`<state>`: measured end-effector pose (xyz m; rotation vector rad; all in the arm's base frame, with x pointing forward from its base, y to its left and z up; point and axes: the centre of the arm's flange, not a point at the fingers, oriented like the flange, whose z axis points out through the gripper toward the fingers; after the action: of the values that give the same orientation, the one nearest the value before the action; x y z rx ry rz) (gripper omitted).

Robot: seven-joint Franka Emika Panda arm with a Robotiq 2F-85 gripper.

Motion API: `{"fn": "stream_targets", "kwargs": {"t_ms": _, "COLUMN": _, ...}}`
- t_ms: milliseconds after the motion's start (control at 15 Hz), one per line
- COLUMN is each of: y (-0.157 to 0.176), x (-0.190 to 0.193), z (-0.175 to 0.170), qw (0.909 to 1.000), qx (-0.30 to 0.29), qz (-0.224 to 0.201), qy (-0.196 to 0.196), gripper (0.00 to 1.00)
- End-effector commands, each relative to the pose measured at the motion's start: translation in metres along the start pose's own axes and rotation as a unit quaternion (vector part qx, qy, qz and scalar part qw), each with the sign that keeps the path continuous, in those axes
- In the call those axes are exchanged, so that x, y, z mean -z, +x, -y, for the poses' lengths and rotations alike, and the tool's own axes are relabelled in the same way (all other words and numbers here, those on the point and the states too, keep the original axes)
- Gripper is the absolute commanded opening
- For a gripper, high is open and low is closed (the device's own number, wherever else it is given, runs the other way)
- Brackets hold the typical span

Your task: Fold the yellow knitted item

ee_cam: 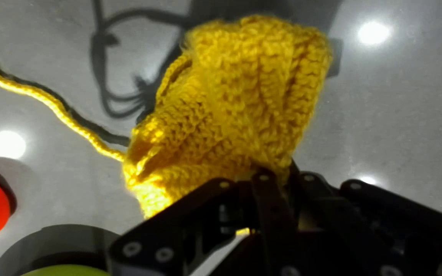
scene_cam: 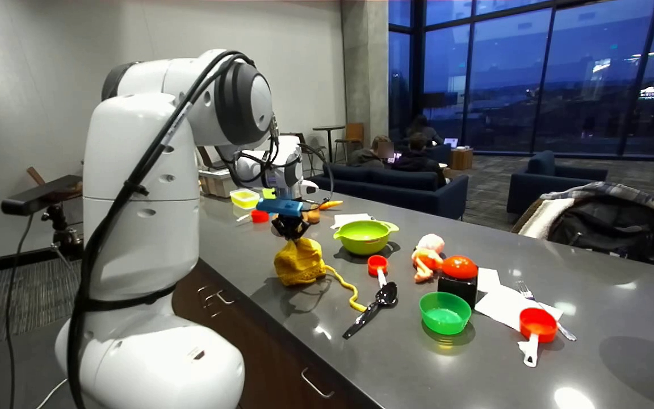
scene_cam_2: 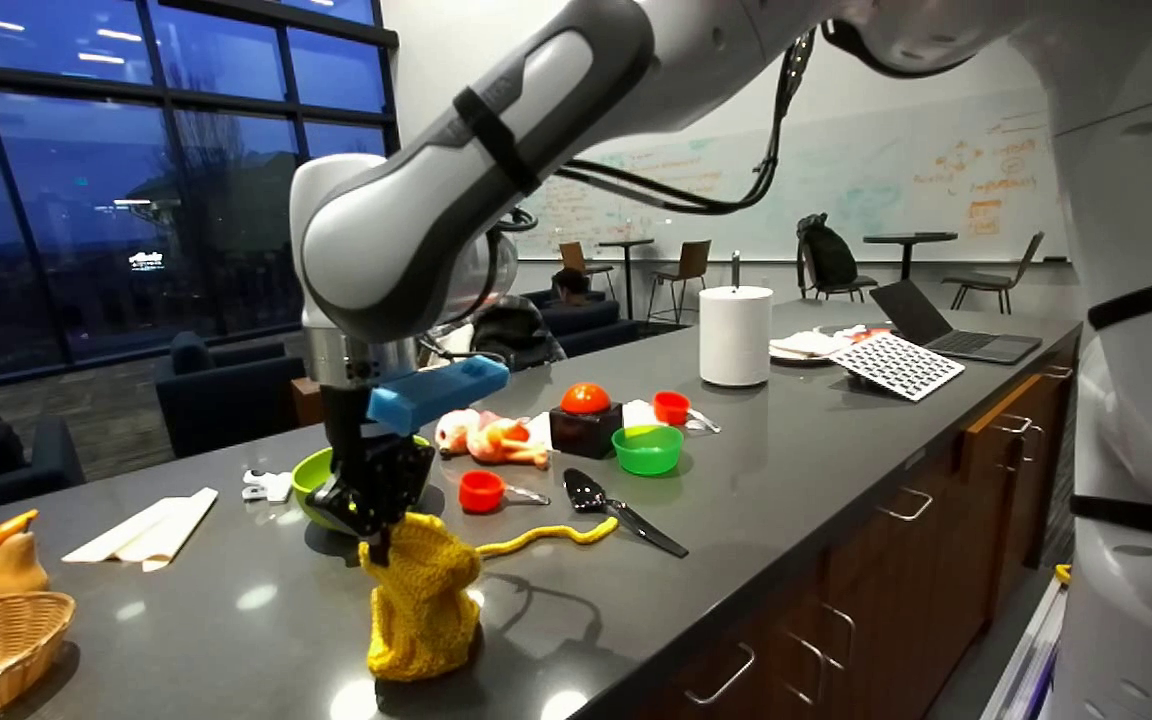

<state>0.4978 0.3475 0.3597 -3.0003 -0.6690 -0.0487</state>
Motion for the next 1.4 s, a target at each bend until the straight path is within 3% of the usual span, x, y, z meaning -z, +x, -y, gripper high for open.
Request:
{"fn": "stream_targets", "kwargs": {"t_ms": 0, "y": 0.016, "x": -0.023, "z": 0.006, "qw": 0.9991, "qx": 0.011, "qz": 0.001, "qy": 0.042, "gripper": 0.02}}
{"fn": "stream_targets", "kwargs": {"t_ms": 333, "y": 0.021, "x": -0.066, "z": 0.005, "qw": 0.9967, "qx": 0.009, "qz": 0.016, "qy": 0.079, "gripper": 0.02}}
{"fn": "stream_targets", "kwargs": {"t_ms": 733, "y": 0.023, "x": -0.093, "z": 0.005, "qw": 0.995, "qx": 0.015, "qz": 0.027, "qy": 0.095, "gripper": 0.02}}
{"fn": "stream_targets", "kwargs": {"t_ms": 800, "y": 0.024, "x": -0.092, "z": 0.006, "qw": 0.9952, "qx": 0.018, "qz": 0.027, "qy": 0.092, "gripper": 0.1}}
{"fn": "stream_targets", "kwargs": {"t_ms": 867, "y": 0.025, "x": -0.091, "z": 0.006, "qw": 0.9954, "qx": 0.019, "qz": 0.026, "qy": 0.09, "gripper": 0.34}}
{"fn": "stream_targets", "kwargs": {"t_ms": 1067, "y": 0.025, "x": -0.085, "z": 0.01, "qw": 0.9959, "qx": 0.025, "qz": 0.024, "qy": 0.083, "gripper": 0.4}}
{"fn": "stream_targets", "kwargs": {"t_ms": 1333, "y": 0.026, "x": -0.075, "z": 0.017, "qw": 0.9966, "qx": 0.037, "qz": 0.02, "qy": 0.07, "gripper": 0.66}}
